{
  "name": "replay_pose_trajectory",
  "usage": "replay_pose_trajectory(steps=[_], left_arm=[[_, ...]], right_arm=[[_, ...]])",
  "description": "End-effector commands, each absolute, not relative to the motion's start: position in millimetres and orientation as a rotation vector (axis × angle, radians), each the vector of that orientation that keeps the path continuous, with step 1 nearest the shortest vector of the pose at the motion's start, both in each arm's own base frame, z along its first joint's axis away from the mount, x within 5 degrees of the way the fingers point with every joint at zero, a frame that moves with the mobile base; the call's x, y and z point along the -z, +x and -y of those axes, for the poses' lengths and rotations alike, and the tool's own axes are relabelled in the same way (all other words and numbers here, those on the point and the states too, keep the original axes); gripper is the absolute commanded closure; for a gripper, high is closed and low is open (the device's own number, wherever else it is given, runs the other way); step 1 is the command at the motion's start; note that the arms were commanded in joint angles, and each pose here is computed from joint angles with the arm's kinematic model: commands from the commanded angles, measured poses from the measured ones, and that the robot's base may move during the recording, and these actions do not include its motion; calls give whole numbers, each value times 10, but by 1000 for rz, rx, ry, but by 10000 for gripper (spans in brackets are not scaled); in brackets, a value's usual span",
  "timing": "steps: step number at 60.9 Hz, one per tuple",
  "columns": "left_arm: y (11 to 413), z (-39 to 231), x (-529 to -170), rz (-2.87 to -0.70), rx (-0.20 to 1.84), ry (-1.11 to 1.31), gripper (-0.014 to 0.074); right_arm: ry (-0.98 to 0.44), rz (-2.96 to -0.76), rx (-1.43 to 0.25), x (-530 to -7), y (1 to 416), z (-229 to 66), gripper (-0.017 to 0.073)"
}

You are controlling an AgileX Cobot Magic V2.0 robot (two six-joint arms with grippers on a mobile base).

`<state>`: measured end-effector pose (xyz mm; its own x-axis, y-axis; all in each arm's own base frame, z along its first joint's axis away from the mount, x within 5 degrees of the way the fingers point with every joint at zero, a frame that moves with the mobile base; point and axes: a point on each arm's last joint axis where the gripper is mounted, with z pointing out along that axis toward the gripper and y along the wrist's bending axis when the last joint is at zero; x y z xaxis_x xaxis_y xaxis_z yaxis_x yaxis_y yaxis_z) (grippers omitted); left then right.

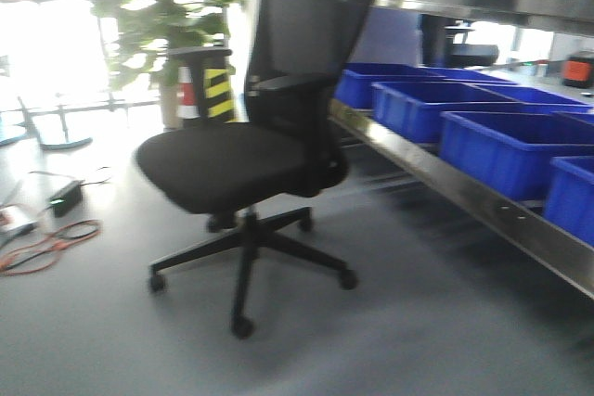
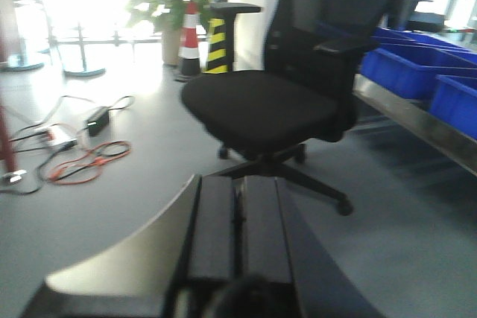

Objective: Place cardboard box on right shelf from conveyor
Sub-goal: 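Drive up to the steel shelf rack with blue bins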

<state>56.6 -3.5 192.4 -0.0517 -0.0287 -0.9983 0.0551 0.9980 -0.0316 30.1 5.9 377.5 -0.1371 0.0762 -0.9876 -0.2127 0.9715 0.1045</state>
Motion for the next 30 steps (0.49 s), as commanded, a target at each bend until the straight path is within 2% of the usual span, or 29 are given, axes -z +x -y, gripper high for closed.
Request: replay_pose_trajectory(steps=[1, 30], left_arm=[[559, 29, -1977, -1530, 70, 10, 710], [559, 29, -1977, -1530, 70, 10, 710]], right_arm=[[-103, -1577, -248, -3939, 309, -60, 430], [-103, -1577, -248, -3939, 309, -60, 430]])
